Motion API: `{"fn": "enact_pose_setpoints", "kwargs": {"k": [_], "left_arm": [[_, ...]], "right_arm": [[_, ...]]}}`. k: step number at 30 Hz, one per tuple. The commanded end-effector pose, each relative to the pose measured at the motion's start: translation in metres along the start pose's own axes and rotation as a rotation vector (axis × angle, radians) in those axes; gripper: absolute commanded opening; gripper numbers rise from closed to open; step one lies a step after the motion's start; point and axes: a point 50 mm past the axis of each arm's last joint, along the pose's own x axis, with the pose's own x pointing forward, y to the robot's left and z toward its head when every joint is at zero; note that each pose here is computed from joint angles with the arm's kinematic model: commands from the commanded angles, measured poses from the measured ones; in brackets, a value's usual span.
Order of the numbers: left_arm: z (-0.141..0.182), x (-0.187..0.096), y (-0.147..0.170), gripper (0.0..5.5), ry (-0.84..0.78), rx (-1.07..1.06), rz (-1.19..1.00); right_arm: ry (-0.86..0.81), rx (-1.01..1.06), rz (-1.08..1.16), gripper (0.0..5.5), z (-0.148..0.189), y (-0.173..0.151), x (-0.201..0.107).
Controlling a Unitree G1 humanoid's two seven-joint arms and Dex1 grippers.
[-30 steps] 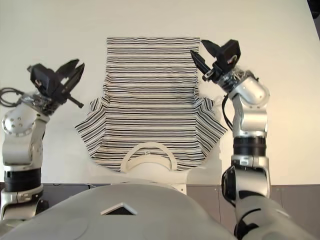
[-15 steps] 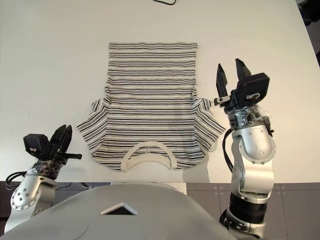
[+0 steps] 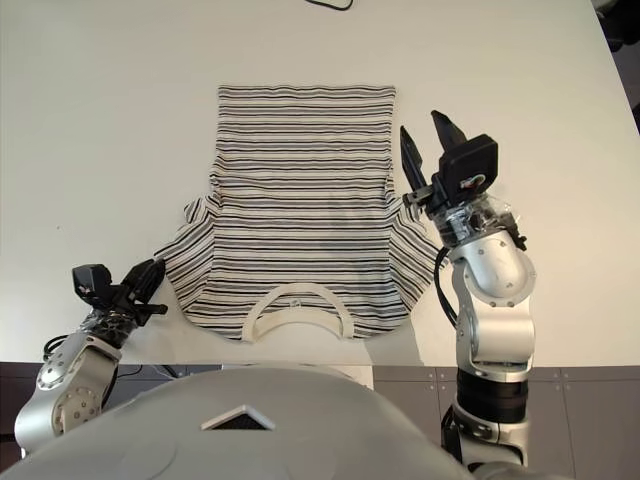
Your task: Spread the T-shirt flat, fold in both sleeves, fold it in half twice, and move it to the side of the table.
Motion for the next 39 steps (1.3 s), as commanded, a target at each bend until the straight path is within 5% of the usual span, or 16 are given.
{"fn": "enact_pose_setpoints", "kwargs": {"k": [1,9,26,39], "left_arm": [[-0.004,0.008,0.004,1.17,0.03,-0.037,0.008],[0.007,0.006,0.008,0.14,-0.001,-0.06,-0.013],[0.039,-0.002,0.009,0.12,-0.099,-0.039,-0.047],[0.057,0.01,-0.067,0.12,-0.023,0.372,-0.513]], "right_arm": [[-0.006,-0.011,0.024,1.92,0.0,0.003,0.005],[0.005,-0.003,0.022,1.92,-0.003,0.01,0.006],[0.004,0.005,-0.017,1.92,-0.005,0.016,0.005],[0.01,0.049,-0.022,1.92,-0.01,0.026,0.01]]}}
